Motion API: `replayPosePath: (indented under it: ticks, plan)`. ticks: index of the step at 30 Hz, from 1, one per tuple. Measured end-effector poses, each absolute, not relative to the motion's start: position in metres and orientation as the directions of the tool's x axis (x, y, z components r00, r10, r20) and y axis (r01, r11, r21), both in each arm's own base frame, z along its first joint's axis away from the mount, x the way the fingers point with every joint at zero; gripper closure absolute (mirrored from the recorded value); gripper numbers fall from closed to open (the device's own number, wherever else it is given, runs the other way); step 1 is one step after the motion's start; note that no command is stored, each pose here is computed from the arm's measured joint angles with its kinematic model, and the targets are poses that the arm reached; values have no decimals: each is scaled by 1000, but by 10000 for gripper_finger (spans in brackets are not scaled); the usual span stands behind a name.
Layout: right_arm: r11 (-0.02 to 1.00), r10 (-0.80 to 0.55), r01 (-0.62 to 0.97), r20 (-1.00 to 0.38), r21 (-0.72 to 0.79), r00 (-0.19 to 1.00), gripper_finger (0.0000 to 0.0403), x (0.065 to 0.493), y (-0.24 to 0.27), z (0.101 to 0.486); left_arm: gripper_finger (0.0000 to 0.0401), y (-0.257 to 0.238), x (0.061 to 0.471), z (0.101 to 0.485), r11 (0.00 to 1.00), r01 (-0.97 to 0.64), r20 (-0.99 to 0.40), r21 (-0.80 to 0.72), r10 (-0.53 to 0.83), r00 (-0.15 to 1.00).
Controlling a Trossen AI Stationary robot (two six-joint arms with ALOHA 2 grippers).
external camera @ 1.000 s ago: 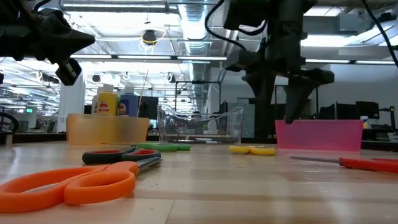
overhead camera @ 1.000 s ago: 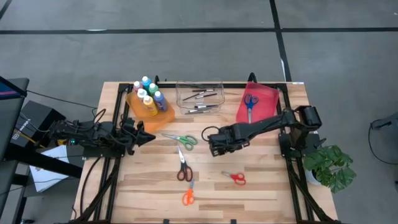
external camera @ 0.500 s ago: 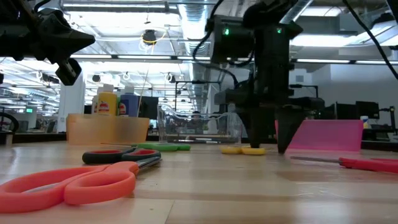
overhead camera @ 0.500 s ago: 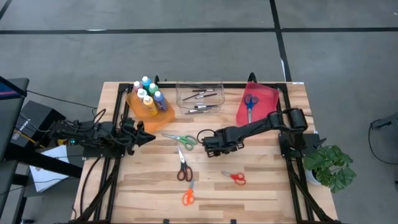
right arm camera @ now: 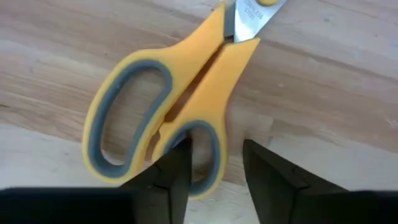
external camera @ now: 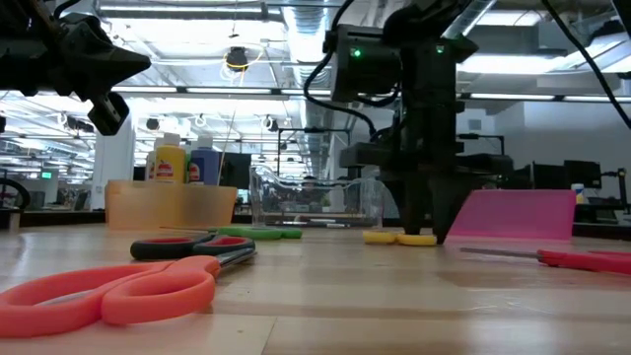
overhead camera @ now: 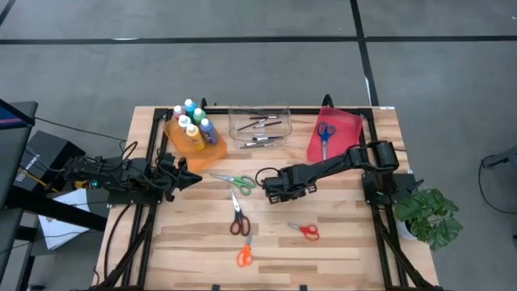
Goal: Pick & Place Paint Supplies
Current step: Put the yellow scissor into the red bin
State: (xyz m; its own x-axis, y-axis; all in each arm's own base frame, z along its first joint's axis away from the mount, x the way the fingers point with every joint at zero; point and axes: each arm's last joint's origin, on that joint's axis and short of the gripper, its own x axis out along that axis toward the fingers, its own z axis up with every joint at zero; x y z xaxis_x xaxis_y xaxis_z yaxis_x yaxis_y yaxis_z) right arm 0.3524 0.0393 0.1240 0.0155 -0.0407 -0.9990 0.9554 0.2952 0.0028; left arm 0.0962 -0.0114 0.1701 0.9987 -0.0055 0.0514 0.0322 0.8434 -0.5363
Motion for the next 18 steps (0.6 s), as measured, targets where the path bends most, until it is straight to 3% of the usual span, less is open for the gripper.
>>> replayPosePath:
  ticks: [10,18]
  plan:
    - [321,-36,947,-999,19,33,387,349,46,132,395,-11,96,170,843,32,51,-536,-6,999]
    - [326,21,941,-996,92,90,393,341,51,162,395,-11,96,170,843,32,51,-536,-6,999]
